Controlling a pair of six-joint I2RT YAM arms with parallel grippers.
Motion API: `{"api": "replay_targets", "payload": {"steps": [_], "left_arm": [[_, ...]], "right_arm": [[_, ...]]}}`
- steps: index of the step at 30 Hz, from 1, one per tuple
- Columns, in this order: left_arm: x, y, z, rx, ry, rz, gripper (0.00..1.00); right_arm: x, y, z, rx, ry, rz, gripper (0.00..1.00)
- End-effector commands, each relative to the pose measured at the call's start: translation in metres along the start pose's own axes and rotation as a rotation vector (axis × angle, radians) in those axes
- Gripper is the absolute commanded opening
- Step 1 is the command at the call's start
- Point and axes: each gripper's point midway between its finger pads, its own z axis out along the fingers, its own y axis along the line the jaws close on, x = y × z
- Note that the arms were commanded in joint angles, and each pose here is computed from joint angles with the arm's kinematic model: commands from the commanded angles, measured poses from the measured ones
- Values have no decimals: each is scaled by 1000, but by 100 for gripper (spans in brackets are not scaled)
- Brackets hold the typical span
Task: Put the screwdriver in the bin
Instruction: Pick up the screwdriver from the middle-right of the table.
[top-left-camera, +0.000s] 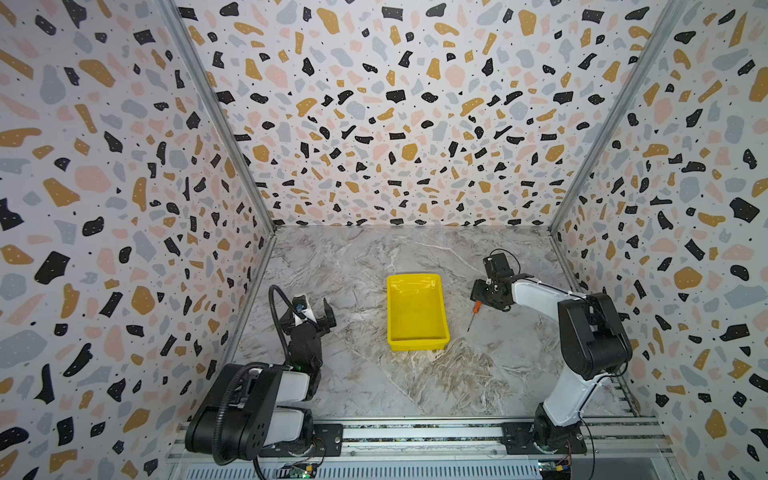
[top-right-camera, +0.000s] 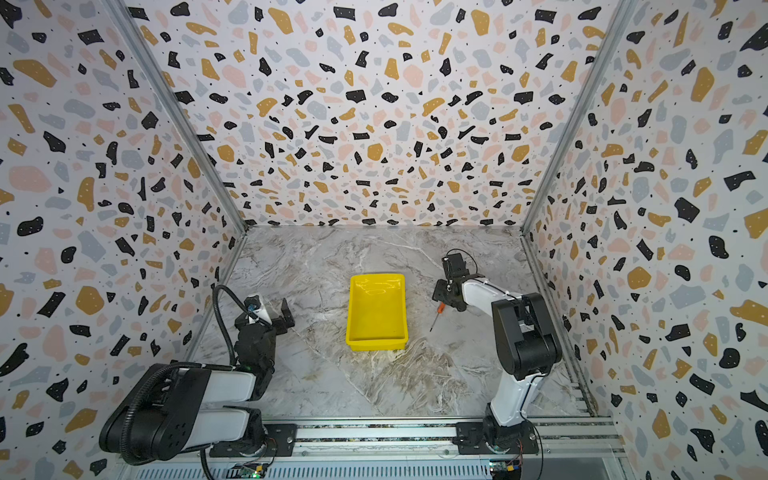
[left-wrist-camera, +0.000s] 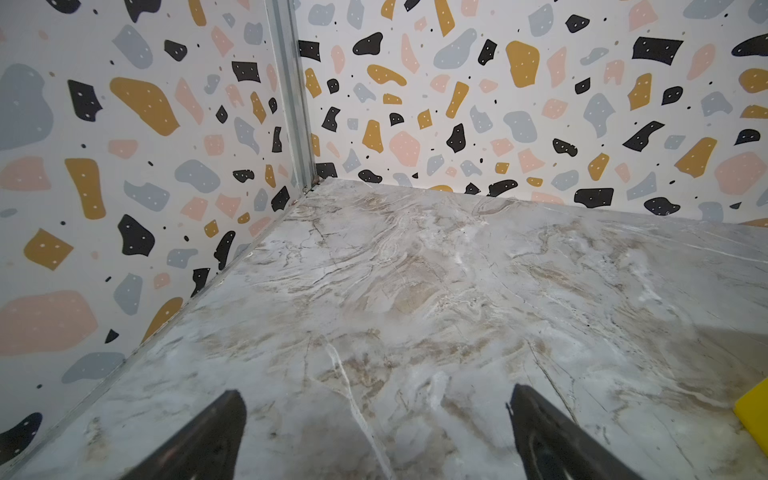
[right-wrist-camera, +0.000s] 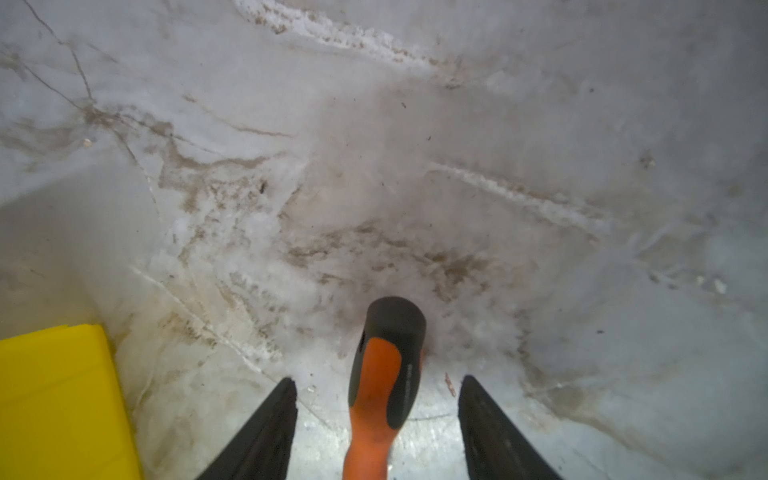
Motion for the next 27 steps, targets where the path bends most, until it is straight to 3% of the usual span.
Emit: {"api": "replay_targets", "payload": {"steps": [1,6,11,17,20,27], "left_arm": [[-18,-4,2,11,-59,-13,100],[-18,-4,2,11,-59,-11,100],[-18,-4,2,11,-58,-12,100],[-18,-4,2,11,-59,-12,100],[-18,-4,2,11,-59,-12,100],[-18,-4,2,11,-59,-12,100]], "right_arm": [[4,-1,0,18,20,0,60],[6,0,7,13,25,-12,50],[6,-2,10,33,32,-13,46],[6,-7,6,60,4,-15,30],[3,-11,-3,85,-31,-26,22],[-10,-3,-60,125,-157,-79,21]]}}
